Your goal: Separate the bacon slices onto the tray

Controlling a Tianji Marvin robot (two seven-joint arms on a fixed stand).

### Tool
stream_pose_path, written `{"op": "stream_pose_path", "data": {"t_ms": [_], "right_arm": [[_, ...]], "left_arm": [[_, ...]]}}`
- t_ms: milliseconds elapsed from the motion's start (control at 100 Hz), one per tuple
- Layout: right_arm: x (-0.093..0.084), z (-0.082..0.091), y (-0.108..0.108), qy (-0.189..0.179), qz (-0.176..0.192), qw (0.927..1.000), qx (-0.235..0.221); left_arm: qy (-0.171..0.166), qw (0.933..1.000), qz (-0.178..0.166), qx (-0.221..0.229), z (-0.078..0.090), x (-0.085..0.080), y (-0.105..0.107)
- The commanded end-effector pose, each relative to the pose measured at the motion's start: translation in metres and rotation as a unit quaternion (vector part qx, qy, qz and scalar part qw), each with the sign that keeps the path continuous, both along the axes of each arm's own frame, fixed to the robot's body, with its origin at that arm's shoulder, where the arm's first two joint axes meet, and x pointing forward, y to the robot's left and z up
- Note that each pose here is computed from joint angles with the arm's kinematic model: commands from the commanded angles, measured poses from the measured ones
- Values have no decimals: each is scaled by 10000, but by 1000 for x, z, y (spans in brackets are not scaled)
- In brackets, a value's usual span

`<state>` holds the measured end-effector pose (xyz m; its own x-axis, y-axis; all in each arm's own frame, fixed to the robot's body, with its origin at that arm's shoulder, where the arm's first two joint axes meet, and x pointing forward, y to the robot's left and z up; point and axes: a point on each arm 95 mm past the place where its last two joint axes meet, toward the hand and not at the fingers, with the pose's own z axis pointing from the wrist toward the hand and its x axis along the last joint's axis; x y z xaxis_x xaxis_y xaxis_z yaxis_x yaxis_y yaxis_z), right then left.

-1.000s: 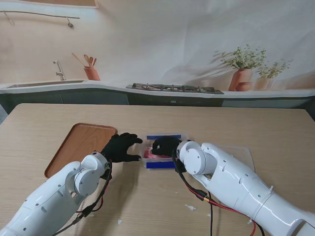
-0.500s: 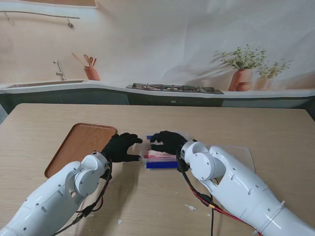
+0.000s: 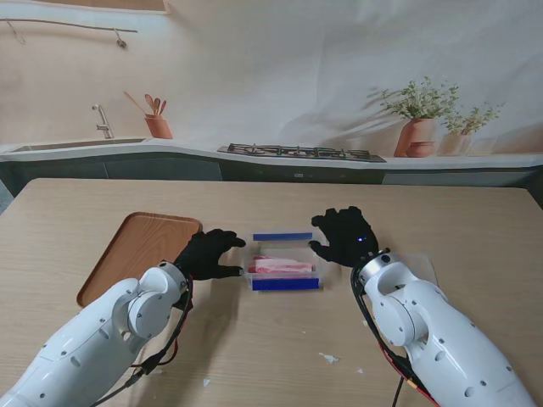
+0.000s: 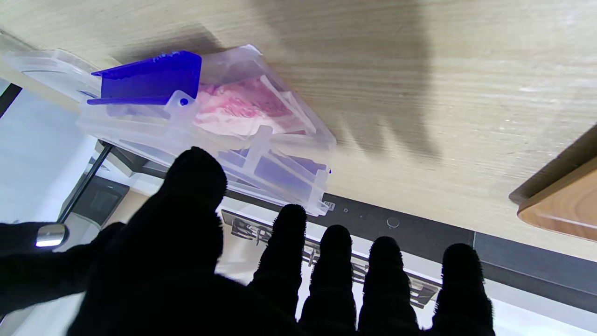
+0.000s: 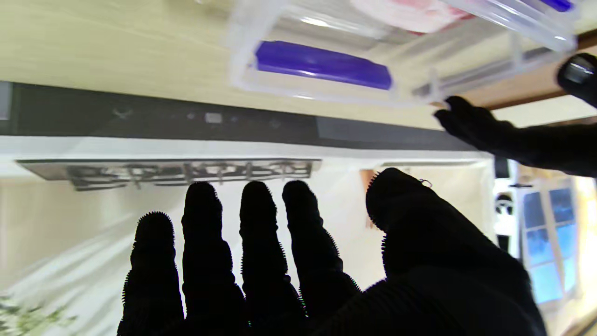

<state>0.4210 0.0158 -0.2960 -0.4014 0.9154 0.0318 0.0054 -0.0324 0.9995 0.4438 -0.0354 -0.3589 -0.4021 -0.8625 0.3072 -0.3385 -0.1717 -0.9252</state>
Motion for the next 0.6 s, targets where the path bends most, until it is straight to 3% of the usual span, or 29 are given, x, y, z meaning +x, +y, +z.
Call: {"op": "stream_pose_path", "data": {"t_ms": [0,320,500,590], "right_arm": [[-4,-19,-9,421,-259,9988,-51],[-6,-46,-16,798,-760,9935,-296],[-4,-54,-18,824,-684,9942,-128],[-4,-55,-18,847,-648,9942,-151]], "left_arm": [[-22,10000,-61,-4,3,-3,-4],[-188,9995,-246,38,21,-2,-8],[-398,9985,-376,-17,37,1,-13],[-695,9967,-376,-198,50,6,-22]]}}
